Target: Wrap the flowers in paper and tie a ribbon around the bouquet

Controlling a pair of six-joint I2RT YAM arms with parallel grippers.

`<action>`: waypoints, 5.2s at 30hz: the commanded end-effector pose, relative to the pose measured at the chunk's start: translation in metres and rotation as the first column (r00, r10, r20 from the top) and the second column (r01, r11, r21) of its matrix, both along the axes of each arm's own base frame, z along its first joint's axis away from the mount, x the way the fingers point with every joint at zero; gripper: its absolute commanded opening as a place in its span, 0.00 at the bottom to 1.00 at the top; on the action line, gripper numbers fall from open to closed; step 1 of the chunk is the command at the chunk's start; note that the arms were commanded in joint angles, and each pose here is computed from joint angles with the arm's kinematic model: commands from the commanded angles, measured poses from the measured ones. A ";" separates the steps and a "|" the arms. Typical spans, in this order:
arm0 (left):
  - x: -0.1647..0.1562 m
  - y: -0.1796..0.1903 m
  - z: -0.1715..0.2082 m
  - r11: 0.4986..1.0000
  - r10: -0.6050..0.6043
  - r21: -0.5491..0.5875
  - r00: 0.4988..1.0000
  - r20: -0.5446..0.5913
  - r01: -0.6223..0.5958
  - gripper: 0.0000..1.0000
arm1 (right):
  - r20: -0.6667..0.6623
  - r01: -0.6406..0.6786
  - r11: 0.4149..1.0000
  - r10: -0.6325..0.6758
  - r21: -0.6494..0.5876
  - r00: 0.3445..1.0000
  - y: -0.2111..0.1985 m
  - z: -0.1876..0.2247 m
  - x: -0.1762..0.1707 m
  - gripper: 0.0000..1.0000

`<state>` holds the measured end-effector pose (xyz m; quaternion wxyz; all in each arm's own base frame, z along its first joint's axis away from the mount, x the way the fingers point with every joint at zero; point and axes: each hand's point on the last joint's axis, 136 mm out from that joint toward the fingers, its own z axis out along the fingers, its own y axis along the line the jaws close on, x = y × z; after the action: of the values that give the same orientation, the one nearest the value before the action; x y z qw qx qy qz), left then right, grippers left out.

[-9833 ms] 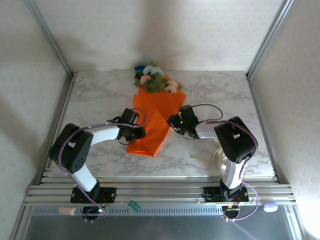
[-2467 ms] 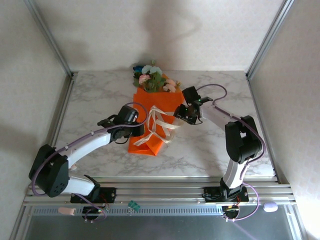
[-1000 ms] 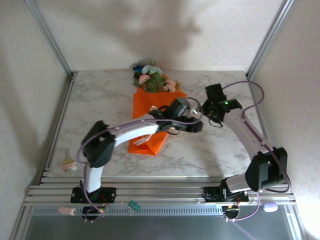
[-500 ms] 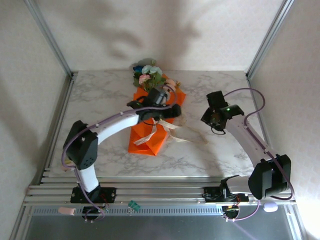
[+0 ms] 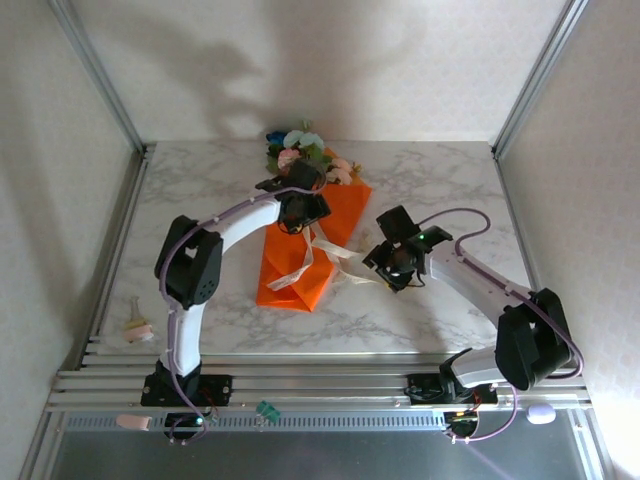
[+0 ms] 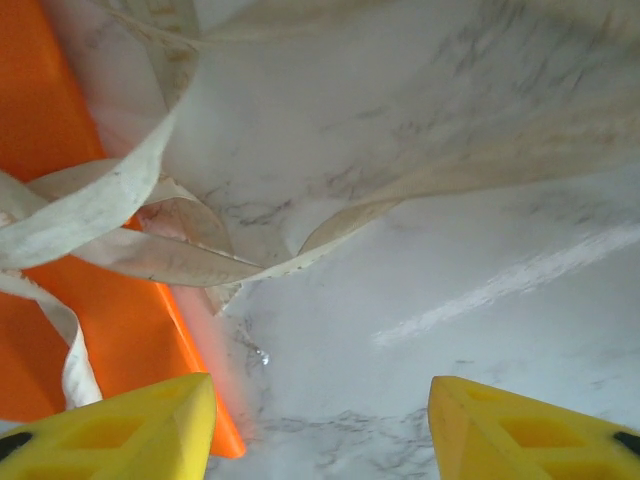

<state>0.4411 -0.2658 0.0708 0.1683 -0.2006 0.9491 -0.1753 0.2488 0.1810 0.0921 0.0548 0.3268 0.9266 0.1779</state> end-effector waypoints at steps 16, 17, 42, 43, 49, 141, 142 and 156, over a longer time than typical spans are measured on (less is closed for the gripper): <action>-0.023 0.018 0.023 0.999 -0.044 0.017 0.998 0.034 0.043 0.00 | -0.123 0.289 0.956 -0.281 0.047 0.952 0.023 -0.070 0.050 0.50; -0.027 0.019 0.028 0.999 -0.046 0.010 0.998 0.035 0.045 0.00 | -0.117 0.273 0.962 -0.269 0.025 0.956 0.020 -0.070 0.055 0.39; -0.092 0.007 0.063 0.970 -0.197 -0.136 0.980 0.036 0.200 0.00 | -0.050 0.123 0.943 -0.146 -0.309 0.988 -0.121 -0.037 0.027 0.00; -0.107 0.007 0.058 0.960 -0.236 -0.152 0.972 0.006 0.234 0.00 | -0.048 0.128 0.937 -0.151 -0.324 0.987 -0.130 -0.036 0.028 0.00; -0.190 0.049 0.009 0.921 -0.387 -0.029 0.901 -0.195 0.389 0.00 | -0.007 0.116 0.902 -0.131 -0.415 0.991 -0.156 -0.017 0.051 0.17; -0.076 0.206 -0.044 0.914 0.221 0.383 0.956 -0.195 -0.133 0.00 | 0.096 -0.017 0.978 -0.003 0.208 0.995 0.038 0.001 0.135 0.00; -0.075 0.212 -0.036 0.900 0.248 0.404 0.955 -0.164 -0.164 0.00 | 0.086 -0.013 0.978 -0.005 0.206 0.996 0.037 -0.002 0.133 0.00; -0.077 0.215 -0.084 0.907 0.317 0.360 0.916 -0.244 -0.218 0.08 | 0.001 -0.024 0.985 0.024 0.169 1.000 0.028 -0.035 0.106 0.00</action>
<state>0.3676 -0.0589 0.0157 0.1102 -0.3036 0.9459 0.0302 0.3690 0.2138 0.0689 0.0435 0.3243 0.9046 0.2730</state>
